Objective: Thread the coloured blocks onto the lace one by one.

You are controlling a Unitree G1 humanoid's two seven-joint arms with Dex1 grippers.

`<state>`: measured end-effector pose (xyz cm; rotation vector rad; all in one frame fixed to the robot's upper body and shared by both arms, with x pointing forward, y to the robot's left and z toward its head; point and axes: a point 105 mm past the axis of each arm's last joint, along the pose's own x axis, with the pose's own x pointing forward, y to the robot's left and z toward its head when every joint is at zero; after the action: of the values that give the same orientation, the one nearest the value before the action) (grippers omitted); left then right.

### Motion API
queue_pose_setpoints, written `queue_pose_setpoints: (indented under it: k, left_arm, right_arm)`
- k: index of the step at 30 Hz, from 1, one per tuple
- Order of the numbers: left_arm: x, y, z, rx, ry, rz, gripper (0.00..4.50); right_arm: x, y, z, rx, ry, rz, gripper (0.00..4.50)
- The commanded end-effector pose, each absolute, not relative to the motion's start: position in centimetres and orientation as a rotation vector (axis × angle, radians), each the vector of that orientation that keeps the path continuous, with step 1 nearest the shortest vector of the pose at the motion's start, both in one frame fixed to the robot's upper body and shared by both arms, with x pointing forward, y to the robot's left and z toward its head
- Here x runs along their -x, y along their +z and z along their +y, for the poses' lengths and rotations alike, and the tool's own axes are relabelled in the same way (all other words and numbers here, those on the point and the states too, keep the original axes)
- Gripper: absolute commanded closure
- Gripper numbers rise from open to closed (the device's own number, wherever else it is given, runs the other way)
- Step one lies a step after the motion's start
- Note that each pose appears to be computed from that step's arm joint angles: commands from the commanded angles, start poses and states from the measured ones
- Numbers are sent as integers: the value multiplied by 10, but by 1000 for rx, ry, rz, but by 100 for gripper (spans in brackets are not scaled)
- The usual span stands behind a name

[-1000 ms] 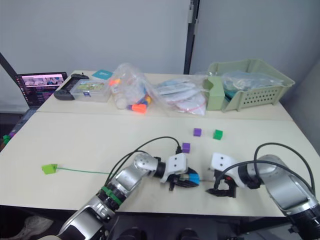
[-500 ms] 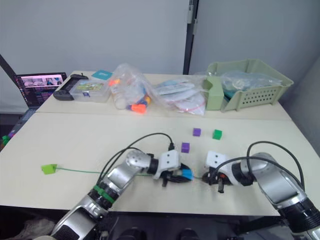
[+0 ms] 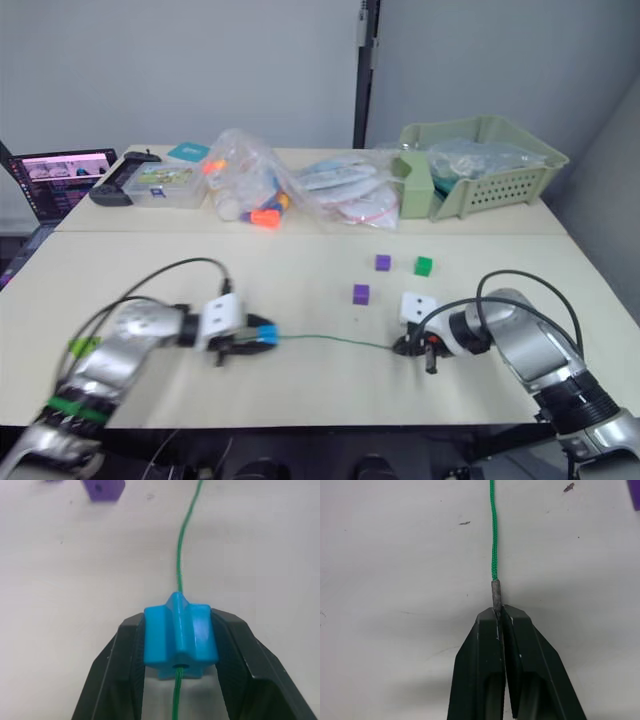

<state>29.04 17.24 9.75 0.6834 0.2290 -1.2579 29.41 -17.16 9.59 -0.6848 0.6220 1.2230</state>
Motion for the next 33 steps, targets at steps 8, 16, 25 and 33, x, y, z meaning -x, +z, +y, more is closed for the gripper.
queue_pose_setpoints:
  k: [8,16,25,33]
  left_arm:
    - [-256,74,324,-739,-958,522,311]
    - [-254,118,349,-739,-909,504,74]
    - [-288,163,258,-664,-1033,176,4]
    - [-289,140,152,-559,-1226,68,4]
  right_arm:
    - [-293,92,-165,675,1258,617,450]
    - [-291,96,-156,658,1294,590,450]
    - [-294,110,-121,636,1387,493,450]
    - [-297,126,-68,625,1491,404,450]
